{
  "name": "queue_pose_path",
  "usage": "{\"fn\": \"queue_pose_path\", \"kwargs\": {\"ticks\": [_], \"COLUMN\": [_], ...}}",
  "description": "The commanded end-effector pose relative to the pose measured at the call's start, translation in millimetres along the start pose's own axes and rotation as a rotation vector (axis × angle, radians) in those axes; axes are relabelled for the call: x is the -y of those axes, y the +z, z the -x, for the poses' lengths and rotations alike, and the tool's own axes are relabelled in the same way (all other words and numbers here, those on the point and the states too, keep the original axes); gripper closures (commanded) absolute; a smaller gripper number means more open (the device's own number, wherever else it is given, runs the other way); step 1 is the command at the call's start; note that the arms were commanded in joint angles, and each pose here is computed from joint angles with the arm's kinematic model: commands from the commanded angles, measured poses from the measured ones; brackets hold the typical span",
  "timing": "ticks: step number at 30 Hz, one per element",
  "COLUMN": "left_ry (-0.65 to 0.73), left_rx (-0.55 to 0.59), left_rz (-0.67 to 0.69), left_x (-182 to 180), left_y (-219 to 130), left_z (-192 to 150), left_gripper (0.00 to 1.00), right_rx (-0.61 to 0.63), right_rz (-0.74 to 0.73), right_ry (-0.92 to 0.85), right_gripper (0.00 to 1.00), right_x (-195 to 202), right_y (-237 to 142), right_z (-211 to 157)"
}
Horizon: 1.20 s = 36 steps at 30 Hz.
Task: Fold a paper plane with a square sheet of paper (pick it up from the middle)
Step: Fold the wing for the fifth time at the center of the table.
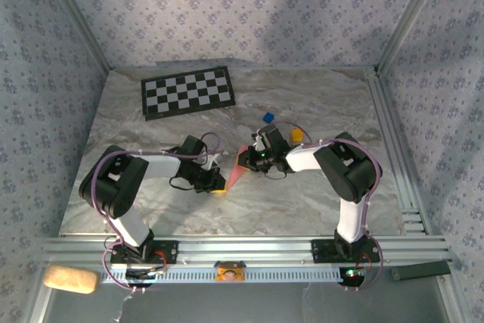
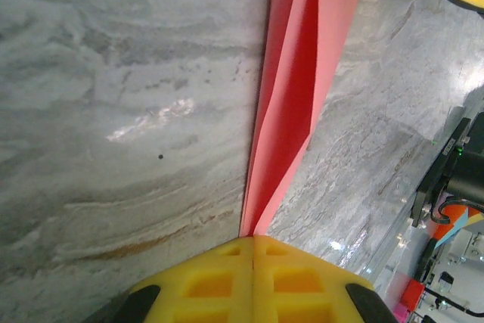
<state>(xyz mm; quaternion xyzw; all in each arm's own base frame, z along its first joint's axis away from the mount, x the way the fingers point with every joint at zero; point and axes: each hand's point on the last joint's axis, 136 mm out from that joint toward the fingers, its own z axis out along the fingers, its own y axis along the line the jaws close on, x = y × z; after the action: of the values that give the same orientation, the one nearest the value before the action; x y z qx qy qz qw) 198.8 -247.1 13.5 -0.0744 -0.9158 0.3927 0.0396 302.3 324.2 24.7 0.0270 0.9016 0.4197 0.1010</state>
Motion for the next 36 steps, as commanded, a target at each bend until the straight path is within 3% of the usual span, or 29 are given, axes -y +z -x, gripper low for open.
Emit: {"fn": "queue_pose_path", "kwargs": {"ticks": [1,3,7,10,15,18,21,26,31,36], "left_ry": [-0.105,-0.110,-0.116,-0.118,-0.120,-0.118,-0.119,-0.070,0.015,0.128], "left_rx": [-0.086,-0.090,-0.076,-0.073,-0.076,-0.072,-0.008,0.136,0.246,0.174], "left_rz": [0.082,0.084,0.089,0.081,0.069,0.076,0.097,0.094,0.016,-0.096], "left_x": [-25.1,-24.4,-25.3,-24.6,-22.8,-21.8,-18.3,3.2,37.4,74.4], "left_y": [3.1,2.5,0.6,0.9,1.7,-0.3,-9.4,-34.3,-50.8,-41.0], "left_z": [-31.6,-32.3,-33.2,-33.2,-33.6,-32.4,-25.6,-6.4,21.7,32.4], "left_gripper": [1.00,1.00,0.90,1.00,1.00,0.92,0.84,0.82,0.96,1.00], "right_rx": [-0.014,-0.008,-0.002,0.000,-0.011,-0.012,-0.012,-0.007,-0.021,-0.019], "right_rz": [-0.160,-0.157,-0.168,-0.172,-0.184,-0.191,-0.192,-0.187,-0.207,-0.207], "right_ry": [0.061,0.072,0.078,0.083,0.090,0.090,0.089,0.086,0.090,0.092], "right_gripper": [0.87,0.87,0.87,0.87,0.87,0.87,0.87,0.87,0.87,0.87], "right_x": [43.3,43.2,43.8,45.1,49.2,51.1,52.9,51.7,54.6,55.3], "right_y": [-2.9,-1.5,0.5,0.8,2.1,1.5,0.3,-1.6,-1.1,-1.8], "right_z": [-12.0,-11.3,-10.8,-10.4,-12.8,-14.0,-13.6,-11.6,-12.2,-12.8]}}
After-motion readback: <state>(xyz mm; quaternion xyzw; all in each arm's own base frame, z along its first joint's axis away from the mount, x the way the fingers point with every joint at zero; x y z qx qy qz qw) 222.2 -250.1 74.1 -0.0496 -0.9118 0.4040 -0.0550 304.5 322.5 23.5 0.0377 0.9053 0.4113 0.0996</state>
